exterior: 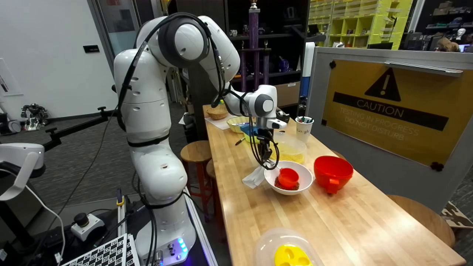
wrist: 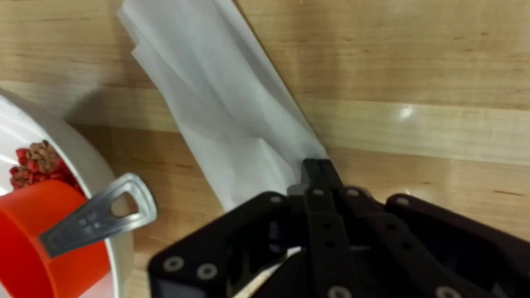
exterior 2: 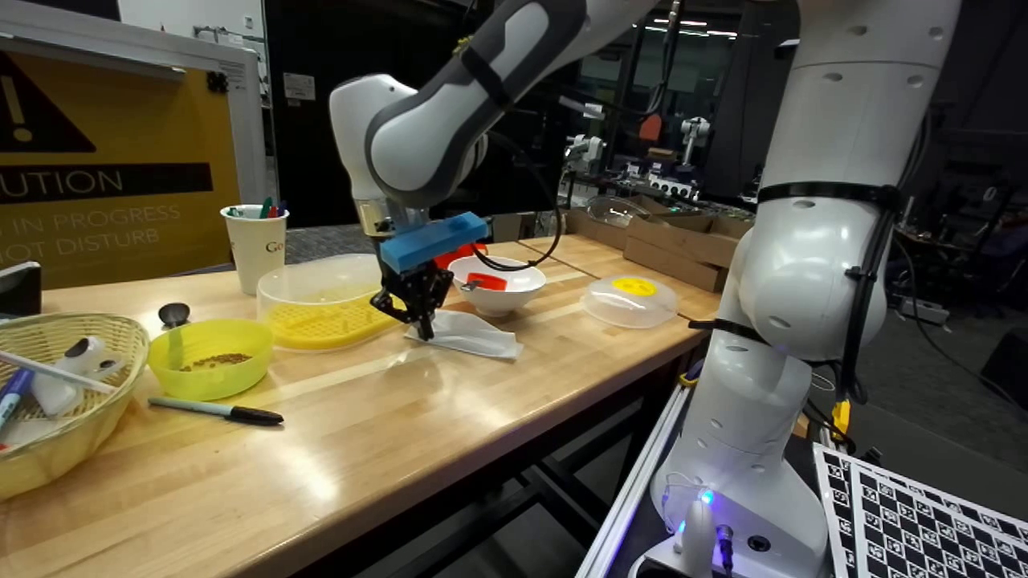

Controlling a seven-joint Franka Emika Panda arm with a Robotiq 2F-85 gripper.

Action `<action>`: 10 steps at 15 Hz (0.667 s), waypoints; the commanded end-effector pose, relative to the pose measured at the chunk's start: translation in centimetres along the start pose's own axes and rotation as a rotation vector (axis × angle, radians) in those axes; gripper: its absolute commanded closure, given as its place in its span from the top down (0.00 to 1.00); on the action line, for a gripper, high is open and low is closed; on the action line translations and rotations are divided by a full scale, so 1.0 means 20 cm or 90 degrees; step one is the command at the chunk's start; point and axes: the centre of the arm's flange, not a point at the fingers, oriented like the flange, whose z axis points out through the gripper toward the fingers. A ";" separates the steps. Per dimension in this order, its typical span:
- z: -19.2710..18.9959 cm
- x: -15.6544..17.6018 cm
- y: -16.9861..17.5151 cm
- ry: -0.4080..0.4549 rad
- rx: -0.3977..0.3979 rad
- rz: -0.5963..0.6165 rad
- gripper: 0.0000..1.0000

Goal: Use the towel to wipe the table

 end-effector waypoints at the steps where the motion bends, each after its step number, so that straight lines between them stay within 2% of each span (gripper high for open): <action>1: -0.02 -0.09 -0.09 0.013 0.003 -0.020 0.00; 10: -0.10 -0.37 -0.43 0.047 -0.011 -0.137 0.00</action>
